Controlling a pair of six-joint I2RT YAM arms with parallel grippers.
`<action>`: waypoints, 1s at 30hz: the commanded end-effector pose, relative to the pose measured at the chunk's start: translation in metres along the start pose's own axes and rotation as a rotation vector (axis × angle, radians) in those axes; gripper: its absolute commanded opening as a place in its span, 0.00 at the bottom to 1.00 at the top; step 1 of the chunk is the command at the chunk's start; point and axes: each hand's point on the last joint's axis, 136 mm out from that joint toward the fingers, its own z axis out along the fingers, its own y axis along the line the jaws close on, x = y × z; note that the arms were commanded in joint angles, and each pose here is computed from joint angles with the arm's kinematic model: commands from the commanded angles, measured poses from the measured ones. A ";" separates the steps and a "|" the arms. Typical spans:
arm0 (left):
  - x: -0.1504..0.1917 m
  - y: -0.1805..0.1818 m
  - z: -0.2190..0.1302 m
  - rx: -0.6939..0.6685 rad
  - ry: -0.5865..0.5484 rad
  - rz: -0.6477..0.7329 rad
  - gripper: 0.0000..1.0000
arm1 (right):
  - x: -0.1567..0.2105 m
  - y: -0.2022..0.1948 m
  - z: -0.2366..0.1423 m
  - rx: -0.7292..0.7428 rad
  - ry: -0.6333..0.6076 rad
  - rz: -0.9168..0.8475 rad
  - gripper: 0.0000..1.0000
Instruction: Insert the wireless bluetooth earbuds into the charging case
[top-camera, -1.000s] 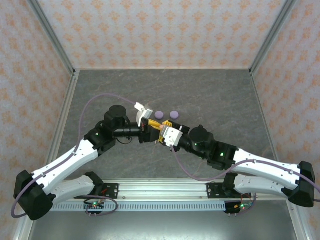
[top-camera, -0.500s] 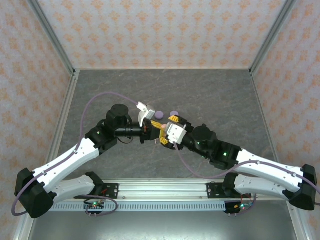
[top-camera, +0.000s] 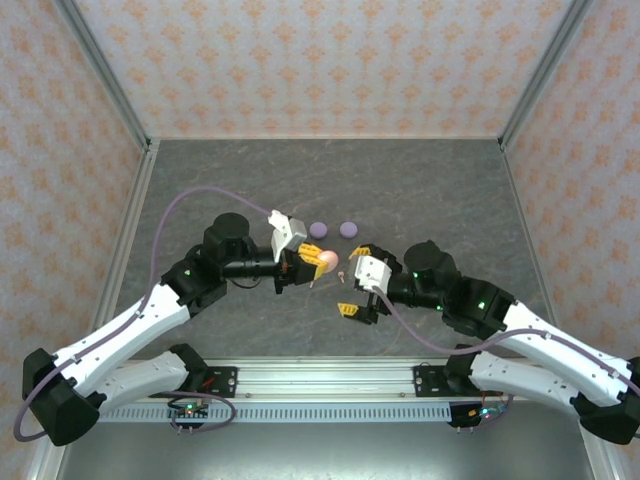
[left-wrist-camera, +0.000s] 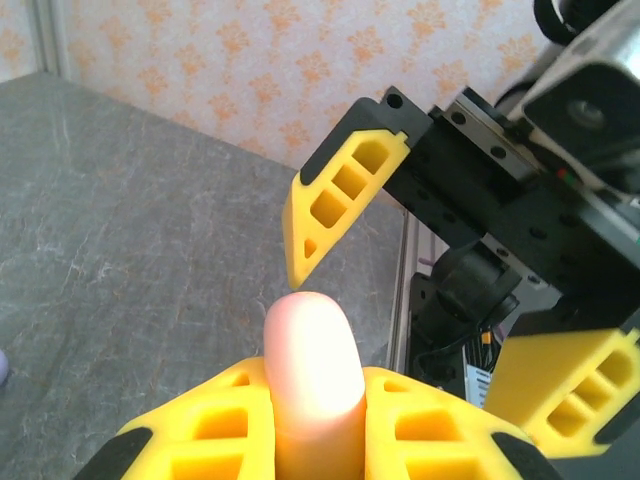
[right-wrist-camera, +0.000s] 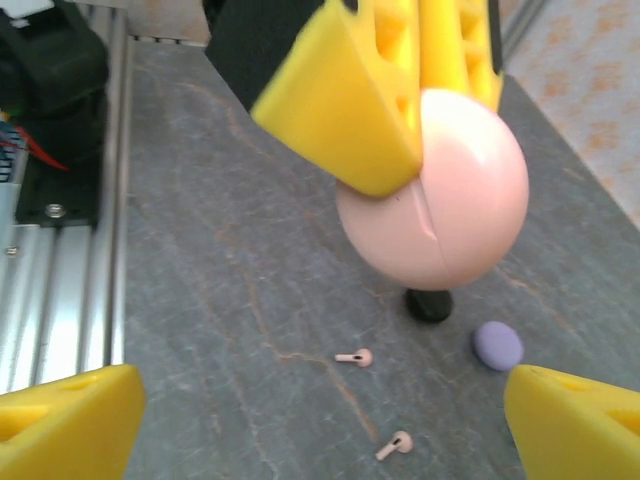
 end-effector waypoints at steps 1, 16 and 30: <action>0.007 -0.013 0.000 0.057 0.030 0.099 0.01 | -0.008 0.014 -0.007 -0.120 0.012 0.020 0.88; 0.022 -0.027 0.006 0.138 0.110 0.148 0.00 | -0.017 0.010 0.007 -0.187 0.048 -0.010 0.62; 0.024 -0.029 0.012 0.160 0.123 0.147 0.08 | -0.021 0.003 0.012 -0.172 0.038 0.024 0.26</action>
